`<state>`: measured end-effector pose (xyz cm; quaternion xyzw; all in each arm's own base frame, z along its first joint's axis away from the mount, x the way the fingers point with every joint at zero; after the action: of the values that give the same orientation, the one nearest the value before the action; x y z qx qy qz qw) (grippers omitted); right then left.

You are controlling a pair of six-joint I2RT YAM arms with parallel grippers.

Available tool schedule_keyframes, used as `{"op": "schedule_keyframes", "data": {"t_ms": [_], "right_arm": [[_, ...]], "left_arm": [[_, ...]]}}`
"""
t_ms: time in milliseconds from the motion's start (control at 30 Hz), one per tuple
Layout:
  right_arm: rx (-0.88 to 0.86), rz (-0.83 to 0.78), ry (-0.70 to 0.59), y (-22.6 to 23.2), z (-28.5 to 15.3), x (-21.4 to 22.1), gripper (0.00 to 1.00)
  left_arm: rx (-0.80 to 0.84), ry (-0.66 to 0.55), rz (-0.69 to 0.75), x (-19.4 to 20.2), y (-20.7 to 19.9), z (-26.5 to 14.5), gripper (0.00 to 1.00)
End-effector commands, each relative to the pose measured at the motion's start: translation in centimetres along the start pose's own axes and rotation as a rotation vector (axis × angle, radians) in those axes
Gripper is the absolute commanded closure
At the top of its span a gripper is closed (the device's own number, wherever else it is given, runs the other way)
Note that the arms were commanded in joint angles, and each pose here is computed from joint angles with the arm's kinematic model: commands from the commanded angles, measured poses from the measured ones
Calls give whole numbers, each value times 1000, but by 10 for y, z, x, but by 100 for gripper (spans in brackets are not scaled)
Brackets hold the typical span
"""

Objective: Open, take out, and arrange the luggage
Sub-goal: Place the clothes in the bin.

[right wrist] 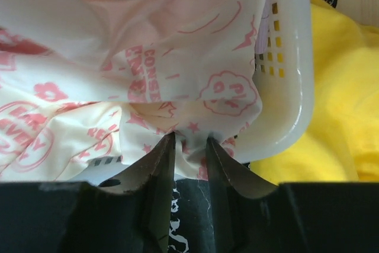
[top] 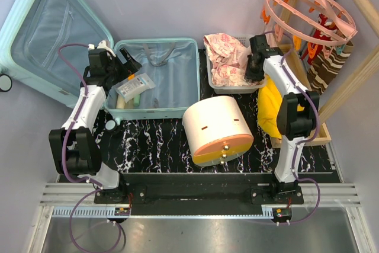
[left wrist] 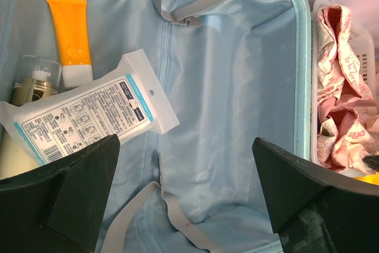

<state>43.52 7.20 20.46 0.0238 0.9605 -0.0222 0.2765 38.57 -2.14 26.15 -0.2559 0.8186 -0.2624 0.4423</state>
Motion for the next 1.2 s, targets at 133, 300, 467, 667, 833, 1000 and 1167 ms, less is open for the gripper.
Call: {"op": "schedule_keyframes", "data": {"t_ms": [133, 300, 467, 667, 833, 1000, 1167], "right_arm": [[38, 17, 101, -1, 49, 13, 68], [24, -5, 85, -1, 41, 11, 68], [-55, -82, -66, 19, 0, -20, 62], [-174, -215, -190, 73, -41, -30, 52], [-296, -244, -224, 109, -44, -28, 49], [-339, -231, -181, 121, -25, -26, 58], [-343, -265, -83, 123, 1, -10, 62]], "left_arm": [[42, -62, 36, -13, -10, -2, 1], [39, -63, 36, -12, -9, -3, 1], [42, -59, 30, -12, -9, -2, 1], [40, -55, 31, -9, -7, -3, 1], [38, -49, 32, -6, -5, -4, 1], [38, -48, 39, -6, -6, -6, 1], [33, -47, 40, -4, -4, -7, 1]]}}
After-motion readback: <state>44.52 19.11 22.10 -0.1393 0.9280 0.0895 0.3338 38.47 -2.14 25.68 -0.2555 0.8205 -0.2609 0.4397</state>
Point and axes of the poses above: each gripper's point midway between its finger pads, its own z axis out along the fingers, its own y axis along the line the jaws close on, x = y × z, the point moved 8 cm from there along -z, back along the fingers, and after that the axes turned 10 degrees about -z, right-handed, at the moved point
